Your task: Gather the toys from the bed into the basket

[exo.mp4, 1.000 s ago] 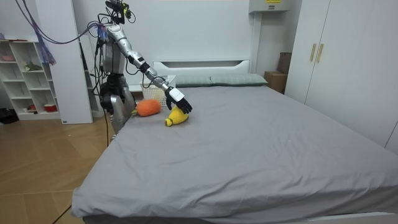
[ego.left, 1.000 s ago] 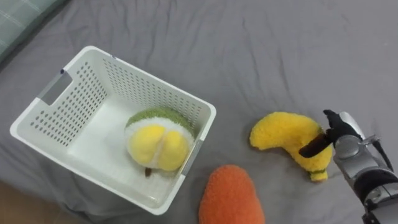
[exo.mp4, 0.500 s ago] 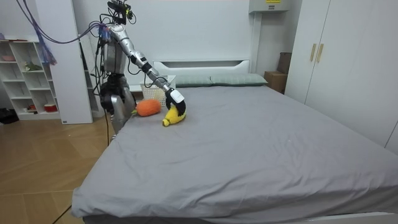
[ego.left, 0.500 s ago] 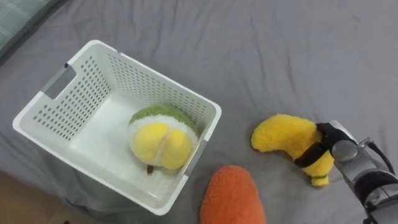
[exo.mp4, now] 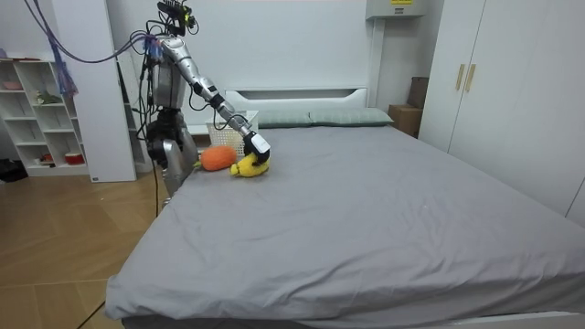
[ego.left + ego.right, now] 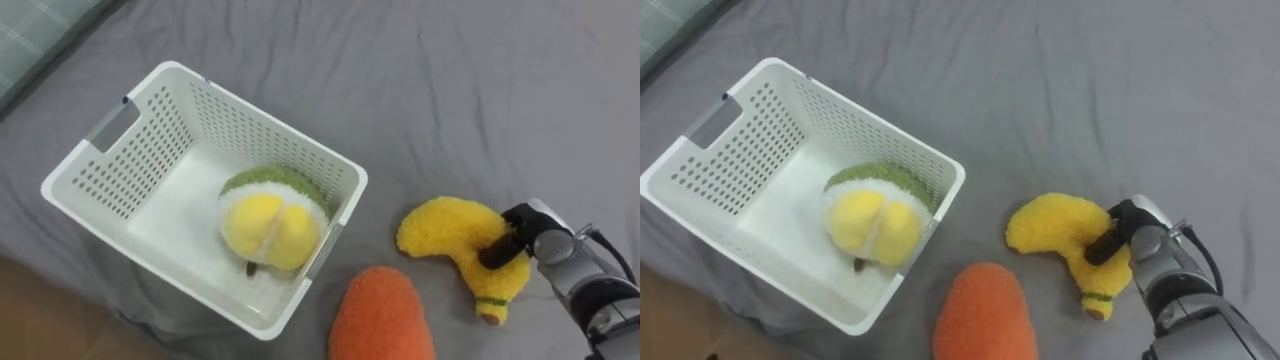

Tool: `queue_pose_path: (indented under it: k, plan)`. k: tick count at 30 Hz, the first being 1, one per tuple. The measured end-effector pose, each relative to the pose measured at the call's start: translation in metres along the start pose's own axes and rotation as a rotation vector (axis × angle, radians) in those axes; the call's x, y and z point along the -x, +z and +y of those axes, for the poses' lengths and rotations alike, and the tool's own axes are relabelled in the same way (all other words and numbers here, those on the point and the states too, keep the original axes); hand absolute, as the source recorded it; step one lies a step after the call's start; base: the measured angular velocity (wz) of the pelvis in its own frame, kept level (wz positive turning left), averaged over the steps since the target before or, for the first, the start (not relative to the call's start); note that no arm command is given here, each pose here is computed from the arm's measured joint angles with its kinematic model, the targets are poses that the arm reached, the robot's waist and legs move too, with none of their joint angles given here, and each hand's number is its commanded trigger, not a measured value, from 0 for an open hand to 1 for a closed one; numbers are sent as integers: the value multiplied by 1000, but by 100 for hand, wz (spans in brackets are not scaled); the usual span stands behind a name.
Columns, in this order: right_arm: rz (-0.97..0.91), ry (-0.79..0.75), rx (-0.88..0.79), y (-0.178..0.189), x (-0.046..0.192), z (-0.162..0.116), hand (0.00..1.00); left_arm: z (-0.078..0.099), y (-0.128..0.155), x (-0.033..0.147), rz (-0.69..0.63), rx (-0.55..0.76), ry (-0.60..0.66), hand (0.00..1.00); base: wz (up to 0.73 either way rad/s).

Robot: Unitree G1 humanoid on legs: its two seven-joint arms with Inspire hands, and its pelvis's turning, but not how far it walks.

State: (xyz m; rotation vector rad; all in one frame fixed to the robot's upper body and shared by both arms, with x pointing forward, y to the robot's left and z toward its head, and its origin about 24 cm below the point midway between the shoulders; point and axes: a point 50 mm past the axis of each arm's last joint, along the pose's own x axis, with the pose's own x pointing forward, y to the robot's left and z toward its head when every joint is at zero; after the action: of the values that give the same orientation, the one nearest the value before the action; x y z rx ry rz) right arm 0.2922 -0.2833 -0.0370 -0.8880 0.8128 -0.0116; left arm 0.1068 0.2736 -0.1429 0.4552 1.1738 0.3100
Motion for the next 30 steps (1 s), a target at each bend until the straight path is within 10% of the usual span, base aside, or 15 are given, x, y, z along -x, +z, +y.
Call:
queue_pose_path:
  k: [13,30]
  plan:
    - [-147,-86,-81,21,5,-14,100,7,-15,2,22,62,24,0,0]
    - [-706,-257,43,111,80,-41,100,-2,-34,9,50,96,19,0,-9]
